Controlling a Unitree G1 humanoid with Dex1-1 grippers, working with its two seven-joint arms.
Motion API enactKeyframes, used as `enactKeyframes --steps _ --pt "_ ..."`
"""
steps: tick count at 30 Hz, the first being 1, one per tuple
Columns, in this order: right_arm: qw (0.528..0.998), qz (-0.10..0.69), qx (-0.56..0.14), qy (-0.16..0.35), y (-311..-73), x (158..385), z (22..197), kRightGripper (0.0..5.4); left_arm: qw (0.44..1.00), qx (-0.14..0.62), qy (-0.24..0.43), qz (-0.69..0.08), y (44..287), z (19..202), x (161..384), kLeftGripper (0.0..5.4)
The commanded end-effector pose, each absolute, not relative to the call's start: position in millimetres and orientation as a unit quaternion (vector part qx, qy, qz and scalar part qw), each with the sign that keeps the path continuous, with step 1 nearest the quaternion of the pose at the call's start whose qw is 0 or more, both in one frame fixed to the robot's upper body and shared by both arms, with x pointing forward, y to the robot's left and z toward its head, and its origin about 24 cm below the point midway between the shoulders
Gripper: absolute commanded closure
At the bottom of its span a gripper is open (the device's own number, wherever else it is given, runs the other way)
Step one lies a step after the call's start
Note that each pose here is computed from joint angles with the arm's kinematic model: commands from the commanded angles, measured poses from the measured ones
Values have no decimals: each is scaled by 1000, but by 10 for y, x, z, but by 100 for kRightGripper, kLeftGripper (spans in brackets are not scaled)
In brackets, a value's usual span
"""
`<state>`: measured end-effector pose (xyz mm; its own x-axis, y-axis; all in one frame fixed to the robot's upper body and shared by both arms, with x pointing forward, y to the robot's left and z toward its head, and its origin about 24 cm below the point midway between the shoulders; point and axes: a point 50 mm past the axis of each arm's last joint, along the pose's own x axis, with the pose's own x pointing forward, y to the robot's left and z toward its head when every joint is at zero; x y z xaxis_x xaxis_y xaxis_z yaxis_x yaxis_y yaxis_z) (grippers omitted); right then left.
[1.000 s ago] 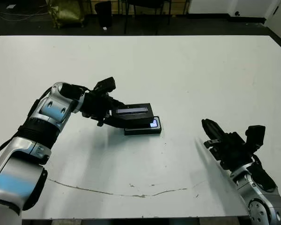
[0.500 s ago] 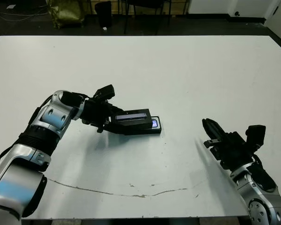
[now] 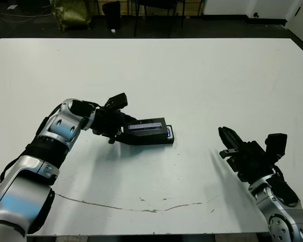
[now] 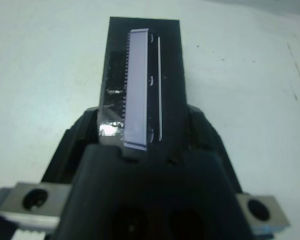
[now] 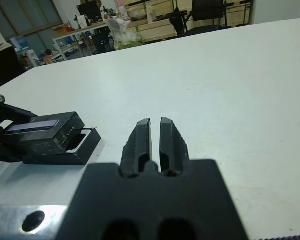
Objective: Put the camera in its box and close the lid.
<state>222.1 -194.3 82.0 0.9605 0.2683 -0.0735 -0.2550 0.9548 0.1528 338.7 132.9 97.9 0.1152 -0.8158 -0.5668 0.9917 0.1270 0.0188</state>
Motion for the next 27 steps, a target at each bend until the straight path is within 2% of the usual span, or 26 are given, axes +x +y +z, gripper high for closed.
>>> enactKeyframes --steps 1,8,27 --pt "988 126 67 57 -1987 2208 773 540 712 212 241 -625 1294 922 3401 282" --pt "987 130 78 53 -2001 2211 736 540 703 224 241 -630 1200 902 3423 282" --pt "985 139 84 51 -2015 2228 732 540 694 235 247 -634 1184 853 3419 282"
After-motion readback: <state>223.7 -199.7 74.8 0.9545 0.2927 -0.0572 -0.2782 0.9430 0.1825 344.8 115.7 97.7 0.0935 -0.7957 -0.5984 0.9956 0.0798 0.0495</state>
